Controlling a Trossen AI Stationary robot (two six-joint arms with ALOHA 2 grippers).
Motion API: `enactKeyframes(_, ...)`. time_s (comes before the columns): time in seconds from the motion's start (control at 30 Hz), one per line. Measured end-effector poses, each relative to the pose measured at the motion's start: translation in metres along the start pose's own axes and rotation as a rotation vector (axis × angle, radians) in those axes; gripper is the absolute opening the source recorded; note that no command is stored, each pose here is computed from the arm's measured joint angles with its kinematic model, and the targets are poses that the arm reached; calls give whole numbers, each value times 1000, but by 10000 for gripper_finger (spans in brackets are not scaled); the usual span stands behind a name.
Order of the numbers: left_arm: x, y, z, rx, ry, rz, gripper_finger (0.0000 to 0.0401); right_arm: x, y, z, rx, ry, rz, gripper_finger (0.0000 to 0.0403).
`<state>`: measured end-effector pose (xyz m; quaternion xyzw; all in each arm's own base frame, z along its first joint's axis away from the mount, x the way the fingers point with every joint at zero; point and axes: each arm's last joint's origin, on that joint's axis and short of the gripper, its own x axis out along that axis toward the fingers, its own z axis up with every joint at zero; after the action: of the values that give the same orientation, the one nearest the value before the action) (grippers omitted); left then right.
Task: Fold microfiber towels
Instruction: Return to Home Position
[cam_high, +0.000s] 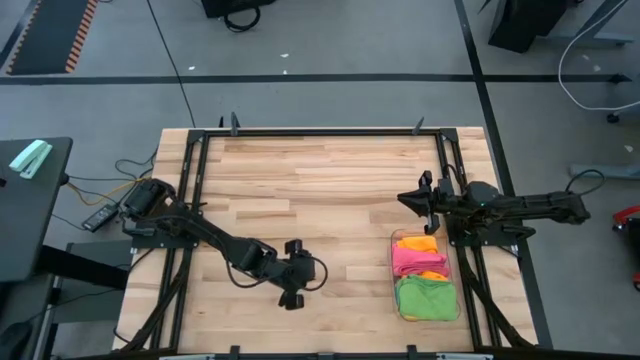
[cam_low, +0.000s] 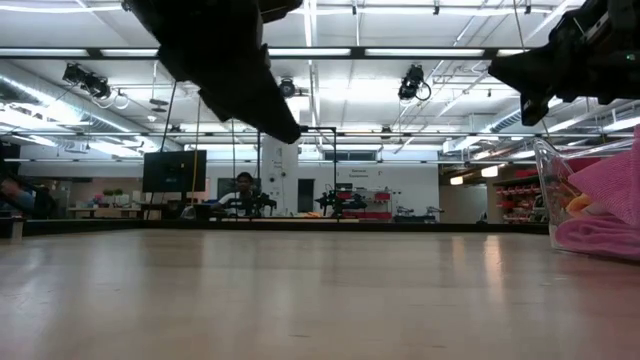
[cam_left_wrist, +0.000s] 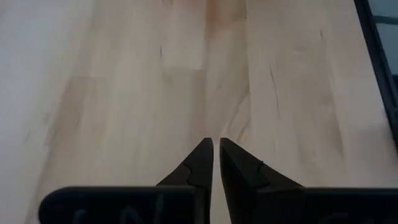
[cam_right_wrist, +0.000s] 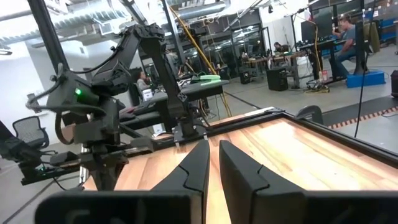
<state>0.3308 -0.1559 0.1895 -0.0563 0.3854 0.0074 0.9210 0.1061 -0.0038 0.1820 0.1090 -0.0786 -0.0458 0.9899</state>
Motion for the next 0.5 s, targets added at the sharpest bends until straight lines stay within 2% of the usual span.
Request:
enactKeyframes(0.07, -1, 4, 4, -23, -19, 2, 38, 0, 0, -1, -1, 5, -1, 44)
enactKeyframes(0.17, -5, 10, 20, -71, -128, 0, 36, 0, 0, -1, -1, 7, -1, 44)
enactKeyframes(0.3, -9, 13, 40, 90, -293, -19, 29, 0, 0, -1, -1, 14, -3, 44)
enactKeyframes(0.37, -12, 11, 46, 122, -351, -30, 28, 0, 0, -1, -1, 13, -3, 44)
enactKeyframes(0.5, -20, 5, 46, 157, -365, -49, 34, 0, 0, -2, -2, 17, -4, 44)
